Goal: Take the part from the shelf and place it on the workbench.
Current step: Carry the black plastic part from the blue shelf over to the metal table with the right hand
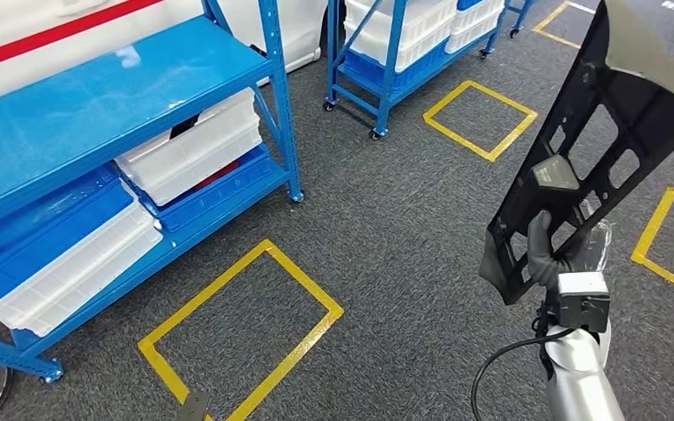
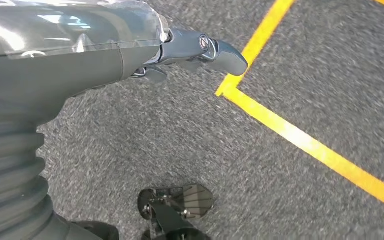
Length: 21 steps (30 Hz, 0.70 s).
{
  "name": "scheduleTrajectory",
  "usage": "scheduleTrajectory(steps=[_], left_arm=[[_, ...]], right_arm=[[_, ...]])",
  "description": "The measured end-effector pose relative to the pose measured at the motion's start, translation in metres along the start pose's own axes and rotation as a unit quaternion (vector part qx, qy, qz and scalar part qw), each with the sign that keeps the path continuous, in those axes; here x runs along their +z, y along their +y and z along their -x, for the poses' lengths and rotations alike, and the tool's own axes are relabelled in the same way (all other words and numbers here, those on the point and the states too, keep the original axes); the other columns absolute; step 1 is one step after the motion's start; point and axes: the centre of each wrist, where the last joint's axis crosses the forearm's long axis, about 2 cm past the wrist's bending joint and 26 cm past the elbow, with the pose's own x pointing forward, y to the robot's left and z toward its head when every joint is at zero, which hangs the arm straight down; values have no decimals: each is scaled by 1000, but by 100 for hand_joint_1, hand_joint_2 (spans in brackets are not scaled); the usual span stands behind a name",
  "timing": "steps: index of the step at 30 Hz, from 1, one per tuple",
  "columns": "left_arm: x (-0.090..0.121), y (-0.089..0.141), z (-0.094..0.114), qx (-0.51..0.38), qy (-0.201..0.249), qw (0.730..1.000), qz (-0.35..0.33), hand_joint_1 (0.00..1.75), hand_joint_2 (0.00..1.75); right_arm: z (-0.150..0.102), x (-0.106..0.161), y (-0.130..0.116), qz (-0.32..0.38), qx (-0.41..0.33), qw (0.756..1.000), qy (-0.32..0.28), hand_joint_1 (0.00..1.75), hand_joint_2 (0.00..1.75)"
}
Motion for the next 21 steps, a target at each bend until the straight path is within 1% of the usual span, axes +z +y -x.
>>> scheduleTrajectory(steps=[4,9,21], left_arm=[[0,0,0,0,0,1000,0,0,175],[3,0,6,-1,7,1000,0,0,175],[2,1,5,-1,6,1000,0,0,175]], right_arm=[[-3,1,0,4,-1,1000,-2,175,175],[-4,7,1,5,-2,1000,4,175,175],[-7,9,-1,9,-1,1000,2,175,175]])
